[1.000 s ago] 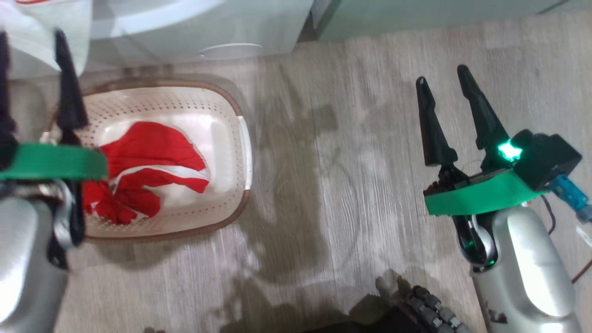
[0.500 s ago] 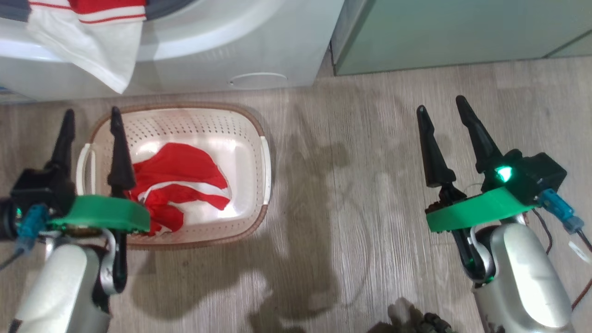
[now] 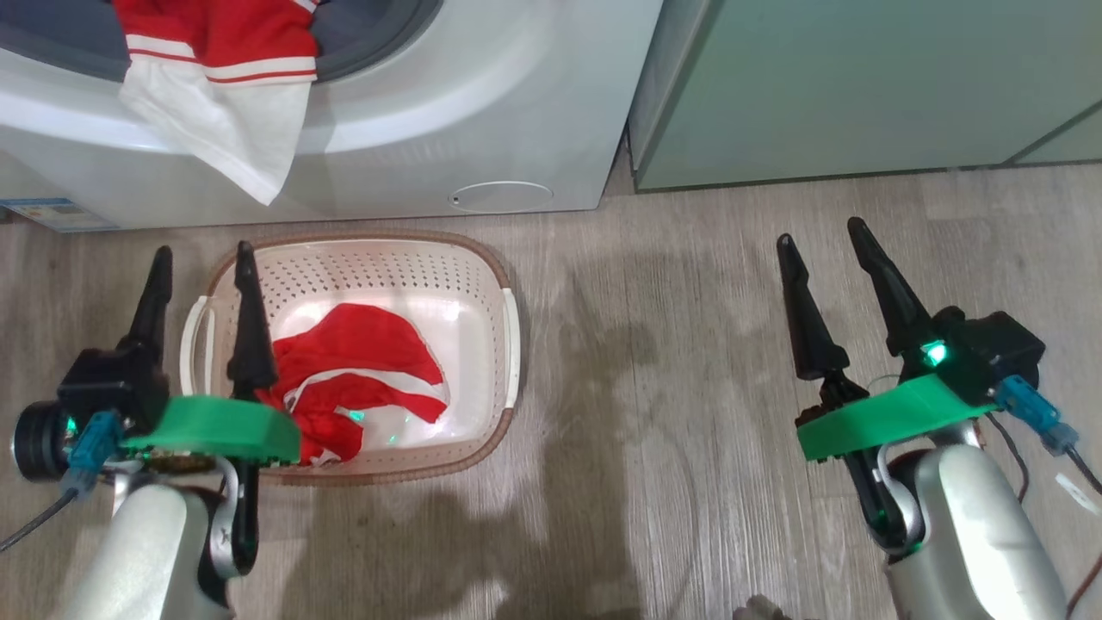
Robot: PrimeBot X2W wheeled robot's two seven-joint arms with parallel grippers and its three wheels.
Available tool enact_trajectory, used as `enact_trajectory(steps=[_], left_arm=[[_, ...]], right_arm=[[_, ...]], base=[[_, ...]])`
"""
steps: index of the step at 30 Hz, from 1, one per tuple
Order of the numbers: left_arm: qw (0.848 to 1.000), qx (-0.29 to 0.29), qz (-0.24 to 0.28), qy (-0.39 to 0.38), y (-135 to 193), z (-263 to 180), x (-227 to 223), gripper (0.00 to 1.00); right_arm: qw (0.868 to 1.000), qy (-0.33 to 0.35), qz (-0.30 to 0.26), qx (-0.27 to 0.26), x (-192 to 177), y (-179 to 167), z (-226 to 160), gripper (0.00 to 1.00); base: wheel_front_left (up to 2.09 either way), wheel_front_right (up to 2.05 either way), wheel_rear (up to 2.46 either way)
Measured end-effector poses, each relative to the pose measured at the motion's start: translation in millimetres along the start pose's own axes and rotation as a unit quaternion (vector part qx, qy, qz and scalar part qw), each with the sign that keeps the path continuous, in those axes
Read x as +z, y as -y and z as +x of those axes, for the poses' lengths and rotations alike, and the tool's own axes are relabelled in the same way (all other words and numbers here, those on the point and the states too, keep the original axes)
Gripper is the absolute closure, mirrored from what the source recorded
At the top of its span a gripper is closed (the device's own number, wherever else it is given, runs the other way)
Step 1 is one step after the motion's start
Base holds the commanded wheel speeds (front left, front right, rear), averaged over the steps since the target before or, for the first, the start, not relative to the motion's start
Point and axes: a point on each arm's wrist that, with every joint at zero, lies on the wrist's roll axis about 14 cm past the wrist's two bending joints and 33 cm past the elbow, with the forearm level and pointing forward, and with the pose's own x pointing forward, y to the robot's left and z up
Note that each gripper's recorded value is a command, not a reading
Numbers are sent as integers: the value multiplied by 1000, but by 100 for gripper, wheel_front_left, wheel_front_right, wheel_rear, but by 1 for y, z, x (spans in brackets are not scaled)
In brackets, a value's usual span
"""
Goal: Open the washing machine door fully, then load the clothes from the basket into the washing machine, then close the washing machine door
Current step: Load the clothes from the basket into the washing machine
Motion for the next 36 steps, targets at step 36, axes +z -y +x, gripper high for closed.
enact_trajectory(steps=[36], left_arm=[[988,-47,10,-148,10,105,-84,0]], right_arm=[[1000,-23,13,-1,-27,6,19,0]], base=[[0,0,0]])
